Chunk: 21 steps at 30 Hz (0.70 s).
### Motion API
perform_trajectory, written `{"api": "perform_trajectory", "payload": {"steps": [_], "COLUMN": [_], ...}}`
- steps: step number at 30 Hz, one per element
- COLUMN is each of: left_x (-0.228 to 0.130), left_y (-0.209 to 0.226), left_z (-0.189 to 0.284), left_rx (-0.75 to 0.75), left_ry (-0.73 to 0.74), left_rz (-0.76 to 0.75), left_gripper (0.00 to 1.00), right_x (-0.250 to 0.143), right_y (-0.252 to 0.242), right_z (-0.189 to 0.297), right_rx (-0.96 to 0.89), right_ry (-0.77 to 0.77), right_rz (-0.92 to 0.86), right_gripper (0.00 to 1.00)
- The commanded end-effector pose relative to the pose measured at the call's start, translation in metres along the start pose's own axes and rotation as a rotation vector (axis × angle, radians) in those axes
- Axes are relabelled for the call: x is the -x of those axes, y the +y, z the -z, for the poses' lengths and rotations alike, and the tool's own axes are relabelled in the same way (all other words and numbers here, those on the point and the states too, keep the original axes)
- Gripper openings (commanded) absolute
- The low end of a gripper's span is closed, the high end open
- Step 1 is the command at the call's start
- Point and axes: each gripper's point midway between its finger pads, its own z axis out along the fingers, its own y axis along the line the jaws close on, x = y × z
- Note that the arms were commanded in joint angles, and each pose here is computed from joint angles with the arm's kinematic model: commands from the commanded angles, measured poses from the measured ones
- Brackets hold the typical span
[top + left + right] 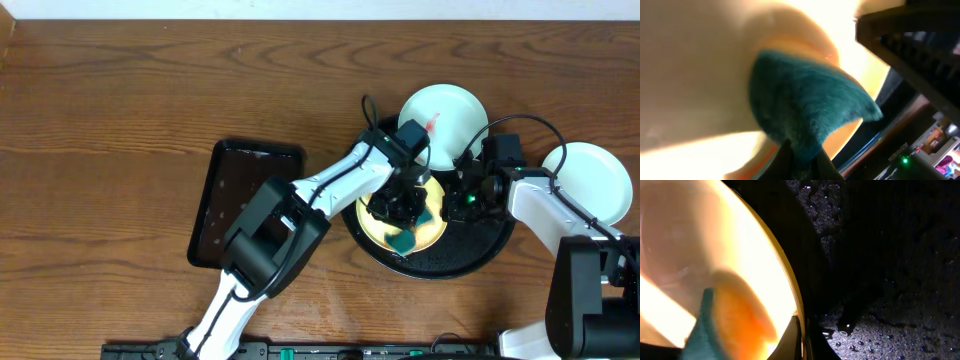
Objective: Clean dirty plates on tray and stack at the side
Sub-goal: 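Scrub the yellow plate with the left-held sponge while right gripper holds rim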
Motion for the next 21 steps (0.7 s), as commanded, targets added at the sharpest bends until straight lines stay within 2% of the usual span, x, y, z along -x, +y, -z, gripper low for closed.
{"api": "perform_trajectory", "payload": {"steps": [1,7,10,13,17,21], "left_x": [0.016,0.046,0.053,0.056,0.062,0.074], "left_y": [0.073,0.144,0.165,0.171,0.162,0.130], "left_z": [0.014,0.071,0.098,0.111,0.104,0.072], "left_rx": [0.309,0.681,0.859,0.953,0.910,0.651], "left_ry": [-0.095,-0.342,-0.436,-0.484,-0.500,-0.464], "left_rz": [0.200,0.306,0.301,0.284,0.272,0.257], "left_gripper": [0.07,0.07,0.08,0.07,0.07,0.08], "right_x": [-0.008,-0.008,-0.007,-0.007,-0.007,-0.007], "right_y": [-0.009,-0.009,-0.009,-0.009,-0.009,-0.009], "right_z": [-0.005,-0.005,-0.005,-0.005,-0.005,-0.005], "right_rx": [-0.039,-0.039,-0.039,-0.039,-0.039,-0.039], "right_ry": [0.029,0.028,0.027,0.025,0.025,0.026], "right_rz": [0.011,0.011,0.012,0.015,0.015,0.015], "right_gripper": [0.01,0.01,0.01,0.01,0.01,0.01]}}
